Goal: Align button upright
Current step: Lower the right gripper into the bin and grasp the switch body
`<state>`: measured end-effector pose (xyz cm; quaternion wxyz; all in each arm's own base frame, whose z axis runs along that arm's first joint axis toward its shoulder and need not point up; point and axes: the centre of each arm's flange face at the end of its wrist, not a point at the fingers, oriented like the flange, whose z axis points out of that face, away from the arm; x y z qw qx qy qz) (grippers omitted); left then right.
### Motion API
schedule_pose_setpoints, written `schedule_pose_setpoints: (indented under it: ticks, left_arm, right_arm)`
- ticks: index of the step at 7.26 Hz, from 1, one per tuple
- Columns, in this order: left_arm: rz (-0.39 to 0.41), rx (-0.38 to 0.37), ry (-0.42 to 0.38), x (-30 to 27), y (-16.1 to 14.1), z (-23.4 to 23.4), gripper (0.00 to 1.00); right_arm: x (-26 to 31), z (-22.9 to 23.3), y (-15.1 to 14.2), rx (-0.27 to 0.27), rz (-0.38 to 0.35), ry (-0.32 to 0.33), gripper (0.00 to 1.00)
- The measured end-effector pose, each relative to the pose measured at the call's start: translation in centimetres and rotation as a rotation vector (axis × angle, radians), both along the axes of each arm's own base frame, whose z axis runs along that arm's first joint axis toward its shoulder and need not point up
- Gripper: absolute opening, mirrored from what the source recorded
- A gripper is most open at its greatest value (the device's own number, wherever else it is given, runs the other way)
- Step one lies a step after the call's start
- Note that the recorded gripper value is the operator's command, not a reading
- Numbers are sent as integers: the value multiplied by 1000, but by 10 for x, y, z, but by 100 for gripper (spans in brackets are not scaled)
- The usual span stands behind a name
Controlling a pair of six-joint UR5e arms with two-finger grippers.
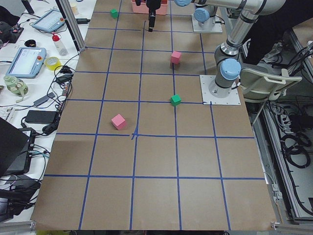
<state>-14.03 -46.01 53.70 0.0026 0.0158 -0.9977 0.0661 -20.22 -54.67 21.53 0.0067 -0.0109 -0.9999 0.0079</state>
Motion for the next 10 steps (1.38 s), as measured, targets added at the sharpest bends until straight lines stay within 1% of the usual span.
schedule_pose_setpoints:
  ticks: [3, 4, 5, 6, 7, 10]
  left_arm:
    - [1, 0, 0, 0, 0, 0, 100]
    - [1, -2, 0, 1, 0, 1, 100]
    - [1, -2, 0, 1, 0, 1, 100]
    - [1, -3, 0, 1, 0, 1, 100]
    - [1, -4, 0, 1, 0, 2, 100]
    - [1, -5, 0, 1, 1, 2, 100]
  right_arm:
    - [-6, -18, 5, 26, -8, -5, 93]
    - [-6, -20, 6, 32, -6, -2, 82]
    - [-6, -21, 7, 36, -6, 4, 49]
    - [-7, -22, 8, 42, -3, 12, 29]
    - [-8, -22, 9, 52, 2, 26, 2]
    - [-14, -20, 12, 83, 6, 73, 0]
